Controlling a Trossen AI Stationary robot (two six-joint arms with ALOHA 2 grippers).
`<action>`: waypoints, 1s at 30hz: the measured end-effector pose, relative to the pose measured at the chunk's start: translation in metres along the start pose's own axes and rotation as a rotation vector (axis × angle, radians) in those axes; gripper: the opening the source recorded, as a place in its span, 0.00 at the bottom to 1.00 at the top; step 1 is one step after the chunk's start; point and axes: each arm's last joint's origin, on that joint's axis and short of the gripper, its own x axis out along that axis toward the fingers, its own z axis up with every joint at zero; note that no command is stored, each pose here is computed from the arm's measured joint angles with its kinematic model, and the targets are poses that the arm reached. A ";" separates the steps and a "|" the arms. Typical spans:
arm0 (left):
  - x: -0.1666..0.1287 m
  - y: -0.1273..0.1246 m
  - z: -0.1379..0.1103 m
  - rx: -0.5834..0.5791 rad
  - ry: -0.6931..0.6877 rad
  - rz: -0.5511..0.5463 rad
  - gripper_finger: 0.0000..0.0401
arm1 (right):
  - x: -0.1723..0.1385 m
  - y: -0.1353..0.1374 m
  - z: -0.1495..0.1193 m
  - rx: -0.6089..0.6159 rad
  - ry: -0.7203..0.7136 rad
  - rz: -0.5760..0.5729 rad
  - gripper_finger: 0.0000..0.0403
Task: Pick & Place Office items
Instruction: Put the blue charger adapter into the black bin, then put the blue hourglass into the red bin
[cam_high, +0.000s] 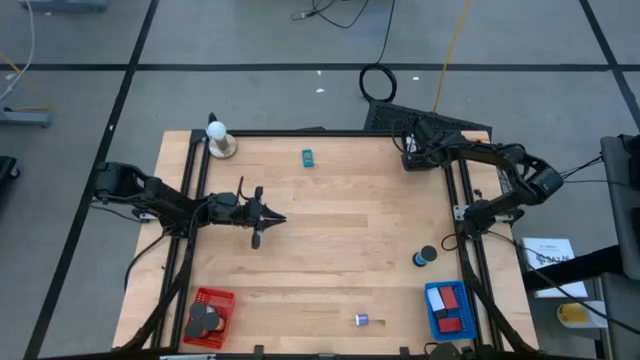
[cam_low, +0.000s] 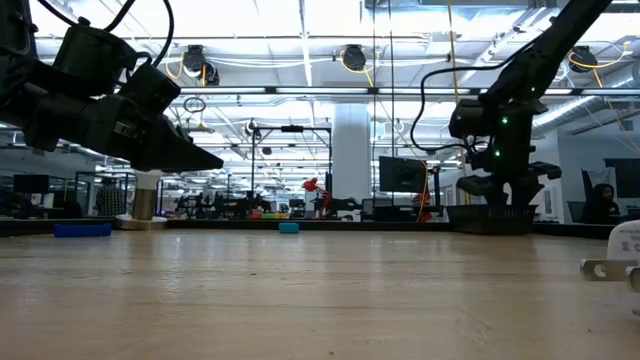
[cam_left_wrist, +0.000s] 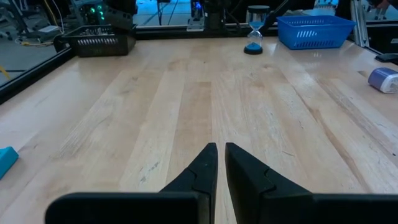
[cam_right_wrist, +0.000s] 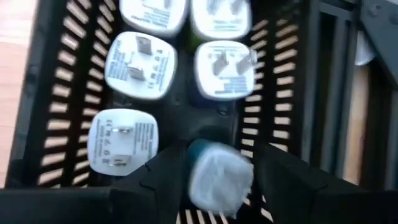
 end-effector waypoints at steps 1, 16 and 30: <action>0.000 0.000 0.000 0.000 0.000 0.000 0.10 | 0.000 0.000 0.000 0.001 -0.002 -0.002 0.45; 0.000 0.000 0.000 -0.007 0.000 0.000 0.10 | -0.063 -0.015 -0.011 -0.047 -0.129 0.103 0.41; 0.000 0.000 -0.002 -0.024 0.024 -0.001 0.10 | -0.161 0.017 -0.129 -0.296 -0.098 0.396 0.02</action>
